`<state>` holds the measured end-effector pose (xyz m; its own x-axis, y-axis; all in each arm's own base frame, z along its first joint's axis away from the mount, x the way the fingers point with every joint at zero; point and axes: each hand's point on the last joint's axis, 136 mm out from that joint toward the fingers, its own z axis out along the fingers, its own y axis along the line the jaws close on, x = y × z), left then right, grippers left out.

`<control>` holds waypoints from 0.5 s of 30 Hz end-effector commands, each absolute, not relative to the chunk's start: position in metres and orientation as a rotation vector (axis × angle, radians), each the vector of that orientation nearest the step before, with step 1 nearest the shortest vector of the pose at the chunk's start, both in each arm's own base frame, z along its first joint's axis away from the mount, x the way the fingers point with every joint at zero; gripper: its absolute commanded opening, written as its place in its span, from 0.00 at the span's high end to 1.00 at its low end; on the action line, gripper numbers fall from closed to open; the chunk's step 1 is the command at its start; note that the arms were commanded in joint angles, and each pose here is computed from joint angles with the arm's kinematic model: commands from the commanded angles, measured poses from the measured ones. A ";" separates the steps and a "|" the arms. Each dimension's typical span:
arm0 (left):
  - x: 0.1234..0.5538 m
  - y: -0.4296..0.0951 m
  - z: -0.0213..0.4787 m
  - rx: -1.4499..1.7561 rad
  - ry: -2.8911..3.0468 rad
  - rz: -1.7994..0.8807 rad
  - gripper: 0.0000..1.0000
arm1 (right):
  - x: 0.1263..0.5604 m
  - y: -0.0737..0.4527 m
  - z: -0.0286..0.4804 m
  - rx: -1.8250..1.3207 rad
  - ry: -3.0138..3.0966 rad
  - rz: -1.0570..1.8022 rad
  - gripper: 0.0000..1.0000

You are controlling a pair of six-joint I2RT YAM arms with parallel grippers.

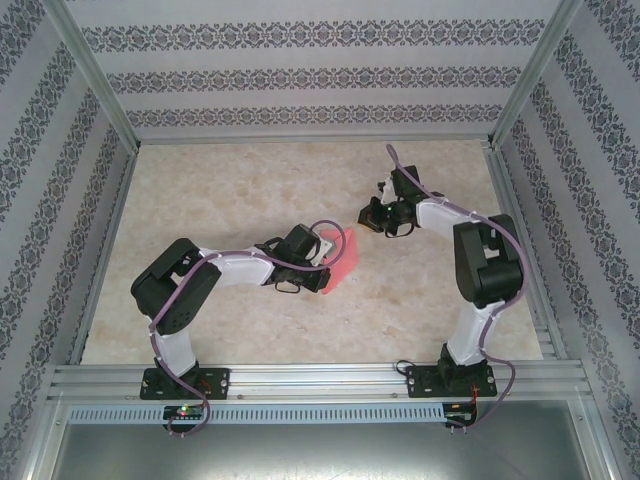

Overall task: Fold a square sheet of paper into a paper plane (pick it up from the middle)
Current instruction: Fourth fold the wing at the center of the table.

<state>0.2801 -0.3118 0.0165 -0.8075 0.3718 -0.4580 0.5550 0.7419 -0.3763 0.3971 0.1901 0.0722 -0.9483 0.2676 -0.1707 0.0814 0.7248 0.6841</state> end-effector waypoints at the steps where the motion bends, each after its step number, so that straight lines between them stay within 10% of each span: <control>1: 0.212 -0.253 -0.050 0.772 2.984 -0.494 0.94 | 0.363 0.219 0.071 0.216 2.716 1.131 0.97; 15: 0.220 -0.268 -0.028 0.738 2.922 -0.595 0.93 | 0.333 0.255 0.018 0.189 2.839 1.158 0.97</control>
